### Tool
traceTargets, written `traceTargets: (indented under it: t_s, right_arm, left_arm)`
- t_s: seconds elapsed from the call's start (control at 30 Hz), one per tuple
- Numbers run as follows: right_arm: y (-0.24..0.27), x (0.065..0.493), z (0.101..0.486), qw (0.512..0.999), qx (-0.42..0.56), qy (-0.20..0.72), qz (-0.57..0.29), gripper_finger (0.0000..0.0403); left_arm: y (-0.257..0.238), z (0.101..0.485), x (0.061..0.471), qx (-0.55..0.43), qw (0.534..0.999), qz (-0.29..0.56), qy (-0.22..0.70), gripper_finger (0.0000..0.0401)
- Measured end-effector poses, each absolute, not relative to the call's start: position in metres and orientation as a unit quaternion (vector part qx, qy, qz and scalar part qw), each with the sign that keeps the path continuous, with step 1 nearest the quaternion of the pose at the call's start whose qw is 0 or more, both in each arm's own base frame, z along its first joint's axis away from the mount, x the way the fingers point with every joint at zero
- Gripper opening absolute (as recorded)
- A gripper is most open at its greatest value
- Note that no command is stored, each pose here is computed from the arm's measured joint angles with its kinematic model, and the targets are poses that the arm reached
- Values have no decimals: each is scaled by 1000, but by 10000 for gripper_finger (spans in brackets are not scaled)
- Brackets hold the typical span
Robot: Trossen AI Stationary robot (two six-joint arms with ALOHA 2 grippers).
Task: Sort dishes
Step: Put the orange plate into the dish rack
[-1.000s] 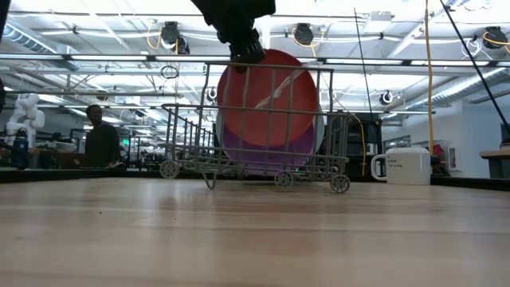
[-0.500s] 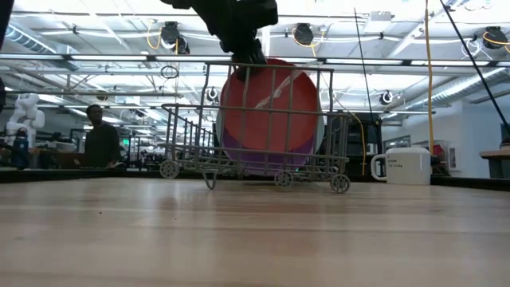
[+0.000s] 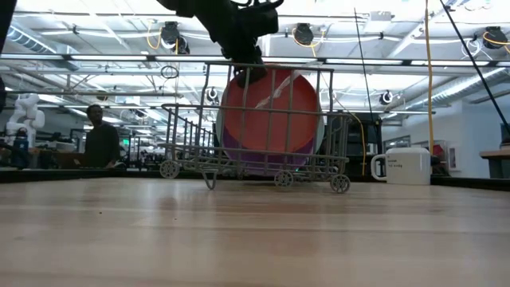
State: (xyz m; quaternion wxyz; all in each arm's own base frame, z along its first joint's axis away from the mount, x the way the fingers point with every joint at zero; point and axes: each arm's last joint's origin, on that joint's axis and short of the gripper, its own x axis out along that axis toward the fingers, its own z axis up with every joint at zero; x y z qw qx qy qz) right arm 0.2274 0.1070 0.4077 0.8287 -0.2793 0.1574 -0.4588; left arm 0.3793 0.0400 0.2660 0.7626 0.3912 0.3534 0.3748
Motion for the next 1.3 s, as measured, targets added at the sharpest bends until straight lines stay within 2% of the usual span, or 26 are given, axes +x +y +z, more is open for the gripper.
traceTargets:
  t_s: [0.7, 1.3]
  right_arm:
    - [107, 227, 408, 829, -279, 157, -459, 199]
    - [107, 228, 408, 829, -277, 156, -459, 199]
  left_arm:
    - [41, 269, 382, 424, 757, 354, 348, 0]
    - [39, 248, 375, 408, 770, 338, 355, 0]
